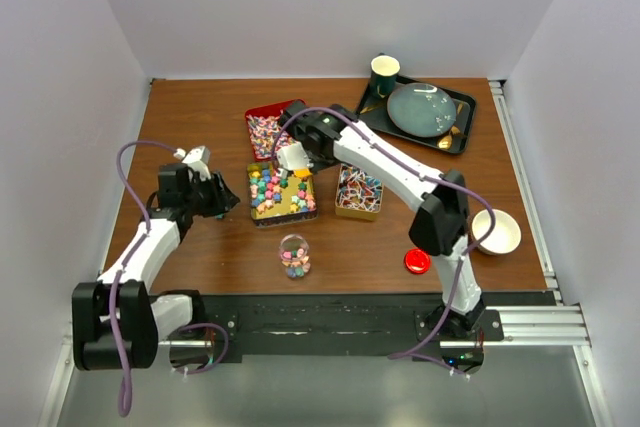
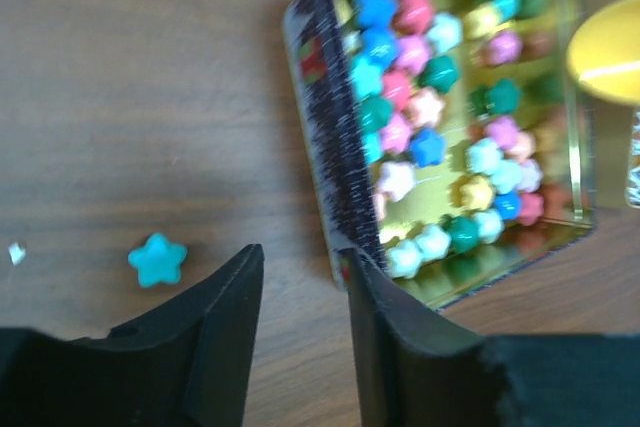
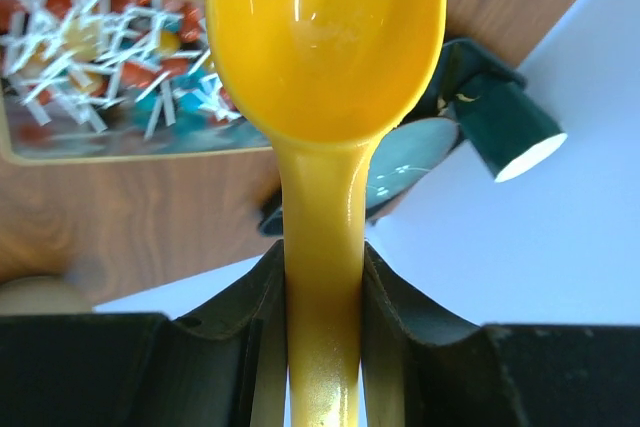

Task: Pack the candies
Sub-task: Scoop the fake candies from the storage box.

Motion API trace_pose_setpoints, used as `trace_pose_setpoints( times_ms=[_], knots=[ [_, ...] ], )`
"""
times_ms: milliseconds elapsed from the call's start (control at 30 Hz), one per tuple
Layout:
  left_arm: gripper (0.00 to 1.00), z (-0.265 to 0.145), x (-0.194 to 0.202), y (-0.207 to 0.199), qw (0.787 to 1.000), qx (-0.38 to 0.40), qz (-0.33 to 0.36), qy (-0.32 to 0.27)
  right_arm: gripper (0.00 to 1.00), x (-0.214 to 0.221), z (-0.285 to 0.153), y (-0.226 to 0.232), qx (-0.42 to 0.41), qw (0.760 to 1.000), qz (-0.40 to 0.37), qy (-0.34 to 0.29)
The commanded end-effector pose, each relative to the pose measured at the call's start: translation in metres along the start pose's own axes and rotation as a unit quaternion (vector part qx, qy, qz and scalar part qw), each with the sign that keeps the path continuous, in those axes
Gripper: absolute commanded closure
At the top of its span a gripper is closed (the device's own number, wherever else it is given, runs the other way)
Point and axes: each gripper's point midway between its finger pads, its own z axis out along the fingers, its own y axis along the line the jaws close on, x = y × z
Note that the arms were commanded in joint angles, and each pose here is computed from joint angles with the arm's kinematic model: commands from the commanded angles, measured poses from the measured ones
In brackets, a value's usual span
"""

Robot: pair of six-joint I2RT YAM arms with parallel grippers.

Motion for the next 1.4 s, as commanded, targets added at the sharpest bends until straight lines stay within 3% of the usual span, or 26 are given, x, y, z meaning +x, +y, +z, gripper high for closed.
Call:
trace_pose_setpoints(
  times_ms=[0, 533, 900, 1367],
  knots=[
    [0.58, 0.01, 0.013, 0.017, 0.997, -0.035, -0.062, 0.013, 1.0, 0.004, -0.001, -0.028, 0.041, 0.996, -0.05, 0.056],
    [0.5, 0.031, 0.054, 0.009, 0.993, 0.013, -0.103, 0.064, 1.0, -0.06, 0.027, -0.029, 0.073, 0.978, -0.156, 0.114],
    [0.47, 0.035, 0.07, -0.009, 0.99, 0.048, -0.104, 0.084, 1.0, -0.098, 0.045, 0.016, 0.009, 0.984, -0.17, 0.06],
    [0.47, 0.038, 0.07, -0.009, 0.989, 0.049, -0.11, 0.089, 1.0, -0.108, 0.053, 0.056, -0.053, 0.979, -0.197, 0.018]
  ],
)
